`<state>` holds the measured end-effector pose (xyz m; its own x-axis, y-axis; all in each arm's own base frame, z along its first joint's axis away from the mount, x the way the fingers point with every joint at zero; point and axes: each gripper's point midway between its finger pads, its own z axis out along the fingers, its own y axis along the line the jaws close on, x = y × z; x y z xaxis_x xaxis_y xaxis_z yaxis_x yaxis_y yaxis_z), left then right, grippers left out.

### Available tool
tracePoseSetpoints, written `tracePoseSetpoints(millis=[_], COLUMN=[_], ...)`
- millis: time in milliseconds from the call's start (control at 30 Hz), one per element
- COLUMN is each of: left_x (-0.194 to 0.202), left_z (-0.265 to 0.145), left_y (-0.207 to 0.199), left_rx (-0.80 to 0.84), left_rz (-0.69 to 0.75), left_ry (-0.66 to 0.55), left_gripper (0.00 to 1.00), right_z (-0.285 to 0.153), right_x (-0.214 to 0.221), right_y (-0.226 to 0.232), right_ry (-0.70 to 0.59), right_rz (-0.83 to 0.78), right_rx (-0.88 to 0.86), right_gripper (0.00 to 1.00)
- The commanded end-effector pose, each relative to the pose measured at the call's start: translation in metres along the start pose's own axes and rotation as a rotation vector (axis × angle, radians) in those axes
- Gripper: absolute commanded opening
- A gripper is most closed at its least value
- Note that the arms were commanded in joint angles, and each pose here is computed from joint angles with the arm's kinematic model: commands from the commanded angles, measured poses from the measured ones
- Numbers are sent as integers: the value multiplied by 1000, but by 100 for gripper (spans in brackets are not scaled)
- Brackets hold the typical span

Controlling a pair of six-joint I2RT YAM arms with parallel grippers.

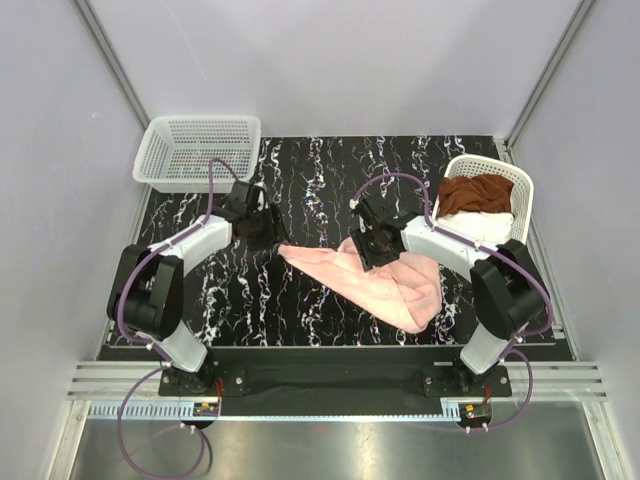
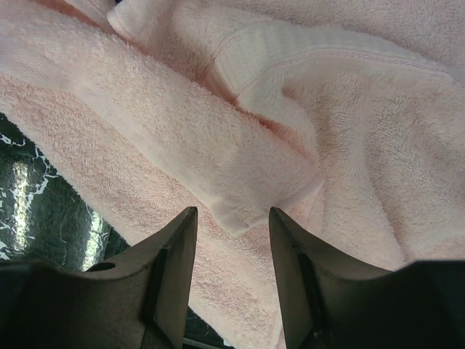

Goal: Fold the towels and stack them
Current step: Flatten out the crumpled towel

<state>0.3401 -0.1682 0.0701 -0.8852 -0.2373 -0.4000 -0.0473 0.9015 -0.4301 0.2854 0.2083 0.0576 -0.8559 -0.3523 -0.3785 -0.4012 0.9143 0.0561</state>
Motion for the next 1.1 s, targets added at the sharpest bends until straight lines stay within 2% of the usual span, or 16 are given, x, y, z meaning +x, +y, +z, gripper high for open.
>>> tracePoseSetpoints(millis=[0,200,500,800,1067], left_x=[-7,4,-6,-9,-2], left_z=[7,13,2,2,15], left_y=[-3,4,4,7,9], left_rx=[14,-16,-37,-57,-51], left_rz=[28,20,71,84,39], left_ry=[-25,-14,-56,-61,-32], left_gripper=[61,61,61,61,61], right_z=[-12,-6,-6,4,12], right_x=[-19,-14,-9,4,1], right_y=[2,1,1,-1,0], right_ry=[-113,-97,-75,-61,-85], right_rz=[32,199,471,578,595], right_rx=[-1,37,89,107,102], right_gripper=[52,49,48,48,48])
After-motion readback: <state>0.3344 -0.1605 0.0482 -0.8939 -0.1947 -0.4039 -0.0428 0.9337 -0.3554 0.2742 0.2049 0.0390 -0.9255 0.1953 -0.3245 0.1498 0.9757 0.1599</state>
